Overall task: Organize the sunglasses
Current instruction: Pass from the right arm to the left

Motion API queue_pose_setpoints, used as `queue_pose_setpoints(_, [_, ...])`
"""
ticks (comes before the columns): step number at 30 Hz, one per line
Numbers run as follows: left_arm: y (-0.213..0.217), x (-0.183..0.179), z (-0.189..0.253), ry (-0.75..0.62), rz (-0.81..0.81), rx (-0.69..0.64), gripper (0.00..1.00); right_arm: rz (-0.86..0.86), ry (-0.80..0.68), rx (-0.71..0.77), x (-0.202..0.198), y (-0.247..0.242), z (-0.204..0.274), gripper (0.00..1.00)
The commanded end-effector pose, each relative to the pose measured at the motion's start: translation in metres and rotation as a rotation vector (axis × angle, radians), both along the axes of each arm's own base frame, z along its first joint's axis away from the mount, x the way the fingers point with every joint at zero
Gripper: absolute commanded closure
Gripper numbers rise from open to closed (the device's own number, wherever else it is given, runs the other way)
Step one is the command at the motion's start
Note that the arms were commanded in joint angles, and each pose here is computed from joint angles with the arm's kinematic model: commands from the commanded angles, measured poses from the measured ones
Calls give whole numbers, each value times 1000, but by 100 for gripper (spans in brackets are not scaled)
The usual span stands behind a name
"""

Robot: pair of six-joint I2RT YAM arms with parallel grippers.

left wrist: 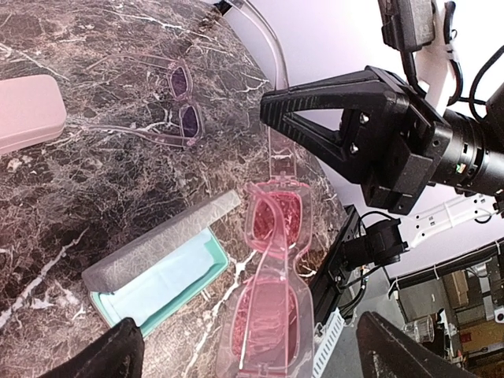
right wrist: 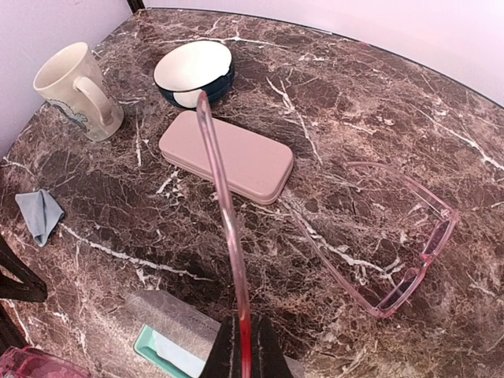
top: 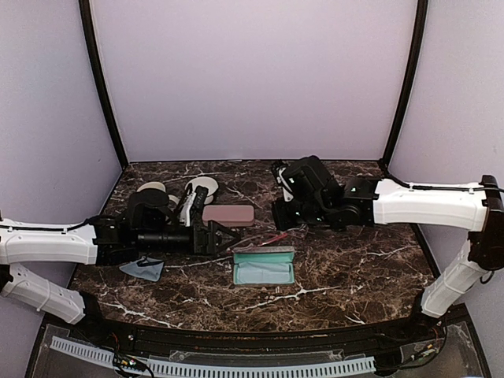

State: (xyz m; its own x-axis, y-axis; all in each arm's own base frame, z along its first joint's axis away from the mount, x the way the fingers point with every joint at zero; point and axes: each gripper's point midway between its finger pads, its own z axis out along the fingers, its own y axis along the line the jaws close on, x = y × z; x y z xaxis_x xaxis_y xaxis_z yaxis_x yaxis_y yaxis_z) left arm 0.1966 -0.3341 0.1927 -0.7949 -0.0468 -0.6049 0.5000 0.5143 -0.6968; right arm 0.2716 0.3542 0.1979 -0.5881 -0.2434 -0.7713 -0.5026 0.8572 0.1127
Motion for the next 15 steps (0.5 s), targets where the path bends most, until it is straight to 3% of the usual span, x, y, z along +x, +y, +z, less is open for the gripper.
queue_pose_setpoints(1, [0, -1, 12, 8, 20, -60, 2, -19, -50, 62, 6, 13, 20, 100])
queue_pose_setpoints(7, [-4, -4, 8, 38, 1, -76, 1, -23, -55, 87, 7, 17, 27, 100])
queue_pose_setpoints(15, [-14, -10, 0, 84, -44, -109, 9, -34, -66, 96, 8, 17, 30, 100])
